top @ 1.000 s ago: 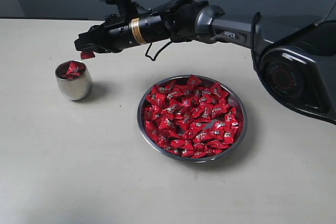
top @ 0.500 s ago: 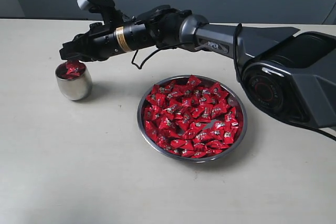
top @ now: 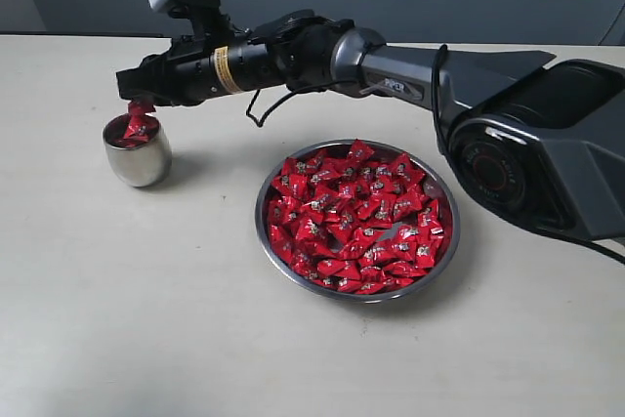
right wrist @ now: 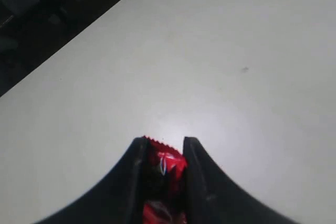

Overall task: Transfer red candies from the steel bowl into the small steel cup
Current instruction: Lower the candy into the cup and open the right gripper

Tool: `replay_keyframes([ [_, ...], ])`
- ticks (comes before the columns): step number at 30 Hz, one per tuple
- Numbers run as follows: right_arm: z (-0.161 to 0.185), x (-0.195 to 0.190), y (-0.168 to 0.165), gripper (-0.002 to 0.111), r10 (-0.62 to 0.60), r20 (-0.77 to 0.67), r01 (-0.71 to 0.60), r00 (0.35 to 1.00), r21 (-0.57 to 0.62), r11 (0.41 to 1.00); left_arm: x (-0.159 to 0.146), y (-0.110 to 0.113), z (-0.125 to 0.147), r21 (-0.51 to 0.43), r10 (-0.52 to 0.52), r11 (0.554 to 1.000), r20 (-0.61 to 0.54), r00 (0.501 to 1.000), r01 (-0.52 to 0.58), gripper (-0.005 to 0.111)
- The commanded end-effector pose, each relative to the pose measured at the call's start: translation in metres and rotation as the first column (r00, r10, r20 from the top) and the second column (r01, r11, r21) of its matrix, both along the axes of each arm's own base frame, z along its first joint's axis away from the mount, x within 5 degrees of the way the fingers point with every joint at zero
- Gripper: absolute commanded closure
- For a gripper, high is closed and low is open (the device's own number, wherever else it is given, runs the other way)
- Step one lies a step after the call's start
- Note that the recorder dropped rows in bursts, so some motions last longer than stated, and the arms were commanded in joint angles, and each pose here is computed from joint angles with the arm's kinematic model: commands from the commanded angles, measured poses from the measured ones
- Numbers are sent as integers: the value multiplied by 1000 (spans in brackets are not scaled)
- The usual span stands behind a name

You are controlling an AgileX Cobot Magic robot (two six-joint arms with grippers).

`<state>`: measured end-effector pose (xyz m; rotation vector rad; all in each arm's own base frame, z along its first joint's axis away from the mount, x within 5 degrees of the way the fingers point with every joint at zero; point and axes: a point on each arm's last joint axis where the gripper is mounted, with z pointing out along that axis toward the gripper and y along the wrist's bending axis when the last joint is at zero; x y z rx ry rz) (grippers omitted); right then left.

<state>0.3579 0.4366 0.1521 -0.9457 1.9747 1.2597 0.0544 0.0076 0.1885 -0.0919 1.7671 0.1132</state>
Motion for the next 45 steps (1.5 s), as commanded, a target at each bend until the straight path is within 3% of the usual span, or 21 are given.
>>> replay_keyframes([
  [1,-4,-6,9,109,-14,9,14,1000,-1,1000,0,0,-1,0,1,1000,0,1000,-1,106],
  [21,-15,-9,13,109,-35,6,35,999,-18,999,0,0,-1,0,1,1000,0,1000,-1,106],
  [24,-15,-12,14,99,1,2,-1,1000,-20,1000,0,0,-1,0,1,1000,0,1000,-1,106],
  [29,-17,-11,13,69,-5,13,6,1000,-35,999,0,0,-1,0,1,1000,0,1000,-1,106],
  [45,-15,-10,13,69,-16,17,17,1000,-34,999,0,0,-1,0,1,1000,0,1000,-1,106],
])
